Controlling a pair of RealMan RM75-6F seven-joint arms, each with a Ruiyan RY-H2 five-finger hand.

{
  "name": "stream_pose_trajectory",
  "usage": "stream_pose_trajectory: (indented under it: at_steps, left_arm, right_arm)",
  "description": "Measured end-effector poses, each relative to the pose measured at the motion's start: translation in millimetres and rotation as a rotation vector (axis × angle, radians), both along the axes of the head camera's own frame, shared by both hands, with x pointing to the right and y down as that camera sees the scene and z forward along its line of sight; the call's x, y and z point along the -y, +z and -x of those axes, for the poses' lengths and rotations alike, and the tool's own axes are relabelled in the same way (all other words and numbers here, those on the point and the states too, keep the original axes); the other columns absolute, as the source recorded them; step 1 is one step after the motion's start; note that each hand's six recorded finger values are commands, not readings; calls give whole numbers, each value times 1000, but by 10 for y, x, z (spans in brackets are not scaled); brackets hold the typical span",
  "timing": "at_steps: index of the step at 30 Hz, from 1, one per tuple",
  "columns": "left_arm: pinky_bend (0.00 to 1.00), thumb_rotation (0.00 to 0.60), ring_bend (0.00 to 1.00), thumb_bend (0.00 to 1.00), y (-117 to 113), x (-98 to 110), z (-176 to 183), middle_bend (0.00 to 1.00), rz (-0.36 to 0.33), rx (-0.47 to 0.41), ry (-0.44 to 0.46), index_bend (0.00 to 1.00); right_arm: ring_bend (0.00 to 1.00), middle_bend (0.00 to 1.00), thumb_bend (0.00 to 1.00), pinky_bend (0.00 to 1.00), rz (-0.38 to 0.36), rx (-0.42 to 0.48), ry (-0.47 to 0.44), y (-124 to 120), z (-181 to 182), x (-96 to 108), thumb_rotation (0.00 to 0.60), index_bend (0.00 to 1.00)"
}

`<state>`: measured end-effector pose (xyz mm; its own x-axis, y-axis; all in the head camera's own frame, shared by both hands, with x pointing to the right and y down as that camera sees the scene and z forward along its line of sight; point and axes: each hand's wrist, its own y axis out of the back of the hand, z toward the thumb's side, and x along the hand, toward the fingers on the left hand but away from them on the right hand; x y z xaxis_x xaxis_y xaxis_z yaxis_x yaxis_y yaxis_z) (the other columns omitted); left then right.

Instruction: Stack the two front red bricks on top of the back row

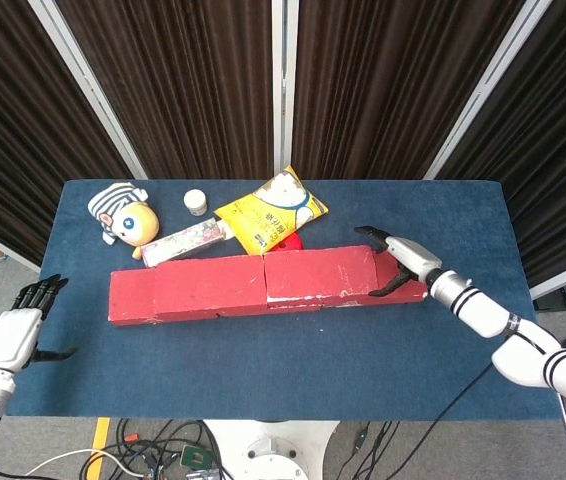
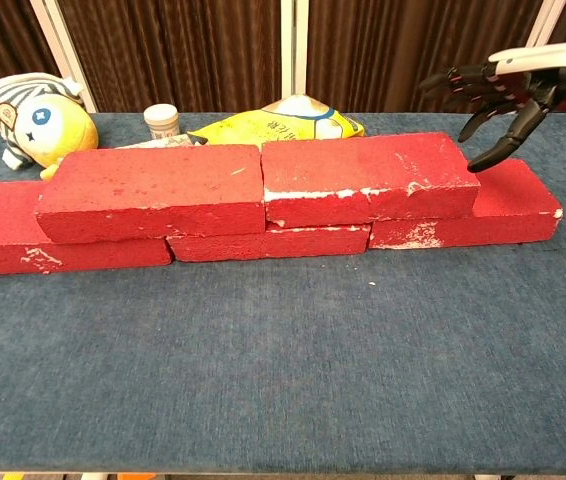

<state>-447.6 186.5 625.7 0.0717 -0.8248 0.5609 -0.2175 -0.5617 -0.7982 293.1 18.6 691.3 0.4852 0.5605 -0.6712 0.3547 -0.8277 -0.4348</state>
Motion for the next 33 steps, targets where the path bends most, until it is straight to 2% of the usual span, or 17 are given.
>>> stream_pose_trajectory:
  at_steps: [5, 9, 15, 20, 27, 33]
  left_arm:
    - [11, 600, 0, 0, 66, 14, -137, 0, 7, -14, 22, 0]
    - [11, 600, 0, 0, 136, 31, -298, 0, 14, -33, 44, 0]
    - [11, 600, 0, 0, 213, 113, -688, 0, 21, -85, 117, 0]
    - [11, 600, 0, 0, 306, 224, -1054, 0, 18, -120, 167, 0]
    - [4, 600, 0, 0, 478, 311, -1413, 0, 64, -167, 174, 0]
    - [0, 600, 0, 0, 577, 375, -1559, 0, 60, -176, 164, 0]
  right_arm:
    - [0, 0, 0, 235, -33, -2, -5, -149, -71, 2, 600, 0]
    - [0, 0, 0, 216, -87, 2, -8, -283, -130, 7, 600, 0]
    - [0, 0, 0, 120, -175, -28, -26, -453, -221, -28, 600, 0]
    - [0, 0, 0, 36, -217, -31, -19, -598, -288, -123, 600, 0]
    - [0, 0, 0, 0, -296, -55, -10, -780, -433, -229, 600, 0]
    - [0, 0, 0, 0, -295, -71, 15, -800, -528, -250, 600, 0]
